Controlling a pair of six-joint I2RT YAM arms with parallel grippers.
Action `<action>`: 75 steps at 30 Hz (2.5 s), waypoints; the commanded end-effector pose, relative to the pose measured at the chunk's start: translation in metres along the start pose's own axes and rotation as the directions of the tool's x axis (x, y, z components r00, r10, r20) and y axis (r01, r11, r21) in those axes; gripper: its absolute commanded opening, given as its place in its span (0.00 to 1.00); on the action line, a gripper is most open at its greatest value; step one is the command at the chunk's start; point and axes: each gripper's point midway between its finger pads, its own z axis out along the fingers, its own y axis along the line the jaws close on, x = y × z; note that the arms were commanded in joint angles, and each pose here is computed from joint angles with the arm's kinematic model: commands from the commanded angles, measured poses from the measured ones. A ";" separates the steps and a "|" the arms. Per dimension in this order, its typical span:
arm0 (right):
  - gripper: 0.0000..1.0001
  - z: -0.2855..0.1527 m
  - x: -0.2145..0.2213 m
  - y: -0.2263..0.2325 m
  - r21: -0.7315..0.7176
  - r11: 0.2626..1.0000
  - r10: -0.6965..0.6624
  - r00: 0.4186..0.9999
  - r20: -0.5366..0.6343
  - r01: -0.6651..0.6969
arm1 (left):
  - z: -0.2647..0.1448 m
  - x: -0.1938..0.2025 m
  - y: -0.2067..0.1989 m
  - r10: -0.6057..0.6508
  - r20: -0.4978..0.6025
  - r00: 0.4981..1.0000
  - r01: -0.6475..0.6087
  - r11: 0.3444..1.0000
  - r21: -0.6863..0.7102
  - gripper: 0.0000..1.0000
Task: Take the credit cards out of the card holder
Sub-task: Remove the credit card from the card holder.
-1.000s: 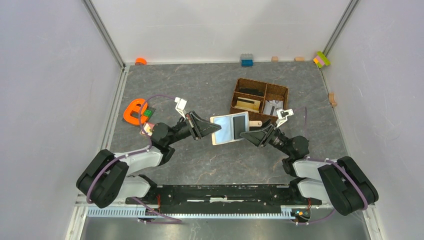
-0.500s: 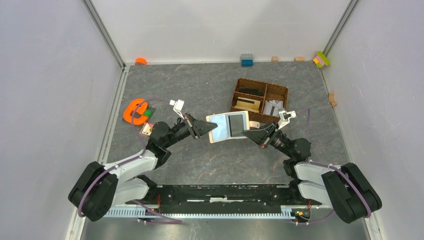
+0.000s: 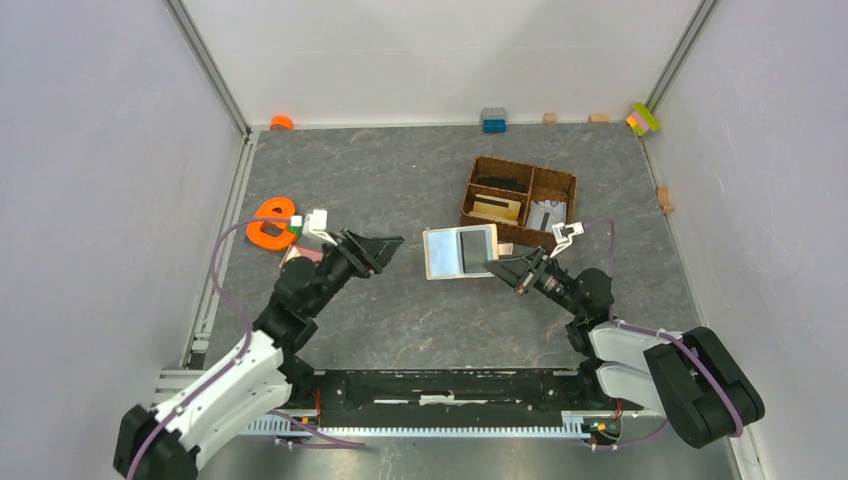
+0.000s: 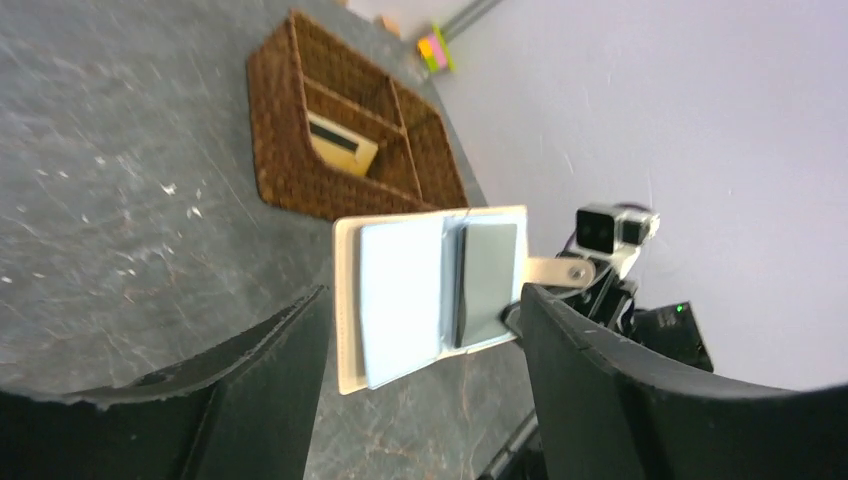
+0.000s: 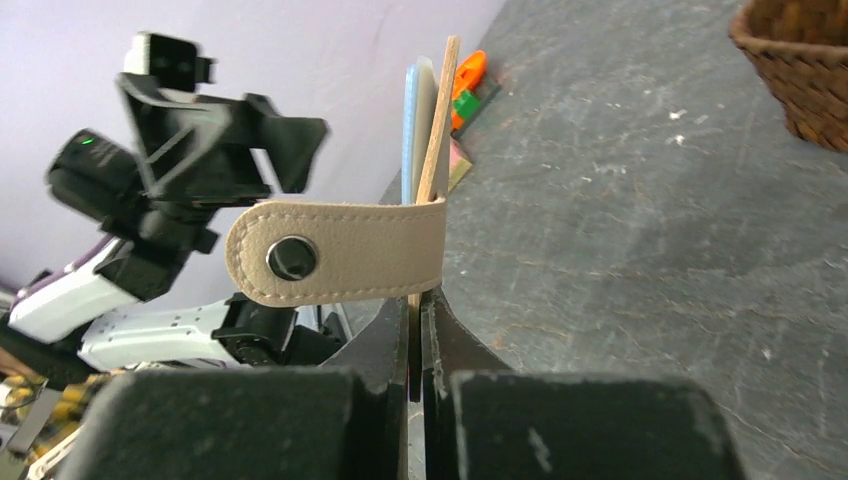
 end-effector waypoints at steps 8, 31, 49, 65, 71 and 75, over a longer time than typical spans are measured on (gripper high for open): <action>0.00 0.005 -0.006 -0.009 0.042 0.999 -0.035 0.999 0.009 0.035 | -0.015 -0.016 -0.021 0.094 0.108 0.990 -0.108 0.985 0.134 0.77; 0.00 0.003 -0.003 0.024 -0.085 0.996 -0.005 1.000 -0.005 0.005 | 0.020 0.051 -0.051 -0.042 -0.237 0.971 0.117 0.943 0.312 0.40; 0.00 0.009 0.008 0.037 -0.160 0.987 0.017 0.998 -0.060 -0.026 | 0.041 0.079 -0.053 -0.007 -0.374 0.928 0.147 0.927 0.346 0.39; 0.00 0.013 0.017 0.055 -0.248 0.965 0.057 0.993 -0.106 -0.082 | 0.041 0.084 -0.064 -0.045 -0.420 0.906 0.228 0.889 0.396 0.29; 0.00 0.015 0.018 0.044 -0.196 0.980 0.025 0.994 -0.106 -0.045 | 0.047 0.086 -0.042 -0.035 -0.412 0.911 0.164 0.945 0.282 0.38; 0.00 0.015 0.017 0.044 -0.193 0.981 0.007 0.995 -0.098 -0.026 | 0.049 0.090 -0.041 -0.055 -0.437 0.898 0.190 0.944 0.270 0.38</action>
